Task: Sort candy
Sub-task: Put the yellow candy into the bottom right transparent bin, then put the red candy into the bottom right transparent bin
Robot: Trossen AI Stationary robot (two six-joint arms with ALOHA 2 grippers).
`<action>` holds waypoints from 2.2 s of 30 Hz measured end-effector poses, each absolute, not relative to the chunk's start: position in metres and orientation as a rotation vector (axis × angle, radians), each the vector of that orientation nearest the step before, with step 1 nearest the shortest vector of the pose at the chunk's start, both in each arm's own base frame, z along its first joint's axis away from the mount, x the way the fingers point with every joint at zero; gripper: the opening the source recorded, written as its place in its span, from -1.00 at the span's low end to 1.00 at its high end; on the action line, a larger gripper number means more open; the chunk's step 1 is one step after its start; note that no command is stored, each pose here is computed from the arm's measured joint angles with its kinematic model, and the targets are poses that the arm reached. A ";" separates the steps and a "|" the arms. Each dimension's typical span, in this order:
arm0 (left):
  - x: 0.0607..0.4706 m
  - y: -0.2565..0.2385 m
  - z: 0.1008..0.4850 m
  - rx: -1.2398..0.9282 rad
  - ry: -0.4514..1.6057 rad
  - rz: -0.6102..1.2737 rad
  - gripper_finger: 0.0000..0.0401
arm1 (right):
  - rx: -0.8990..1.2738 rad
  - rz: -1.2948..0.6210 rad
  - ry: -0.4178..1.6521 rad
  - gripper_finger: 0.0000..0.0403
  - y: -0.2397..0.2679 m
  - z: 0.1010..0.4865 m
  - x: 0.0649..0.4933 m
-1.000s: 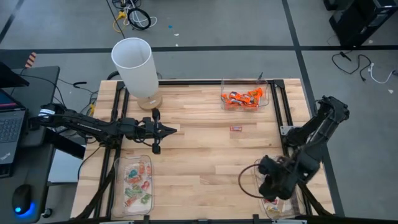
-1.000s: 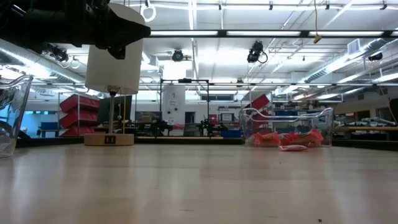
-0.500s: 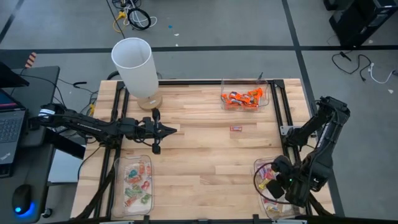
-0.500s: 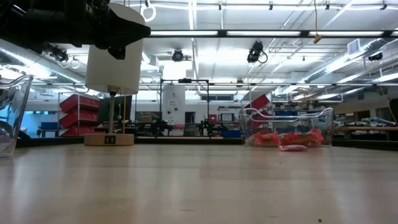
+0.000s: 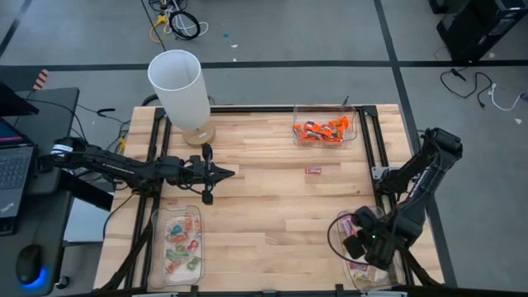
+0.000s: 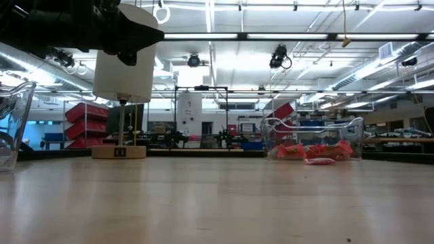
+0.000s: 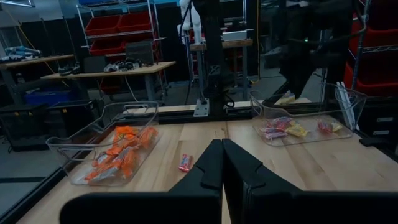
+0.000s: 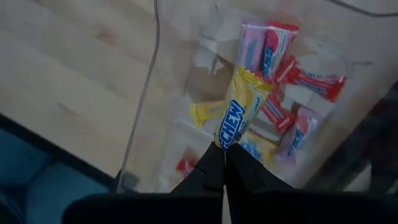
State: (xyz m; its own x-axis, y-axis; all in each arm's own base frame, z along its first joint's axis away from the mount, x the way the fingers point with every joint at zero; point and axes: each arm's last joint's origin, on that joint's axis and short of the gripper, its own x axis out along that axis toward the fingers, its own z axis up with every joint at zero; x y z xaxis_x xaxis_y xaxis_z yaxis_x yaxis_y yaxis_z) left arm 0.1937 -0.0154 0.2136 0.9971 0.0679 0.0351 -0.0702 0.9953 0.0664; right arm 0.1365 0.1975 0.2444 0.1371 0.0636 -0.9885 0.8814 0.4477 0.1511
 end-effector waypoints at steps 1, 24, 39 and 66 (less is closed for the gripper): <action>0.194 -0.015 0.214 0.068 -0.032 0.070 -0.98 | 0.949 -0.743 1.306 -1.00 0.196 0.242 0.138; 0.194 -0.015 0.213 0.070 -0.023 0.069 -0.98 | 1.014 -0.745 1.268 -1.00 0.174 0.199 0.159; 0.194 -0.015 0.213 0.074 -0.023 0.069 -0.98 | 1.031 -0.728 1.263 -0.75 0.176 0.199 0.161; 0.194 -0.015 0.213 0.071 -0.023 0.069 -0.98 | 0.939 -0.619 1.062 -0.81 0.165 0.298 0.173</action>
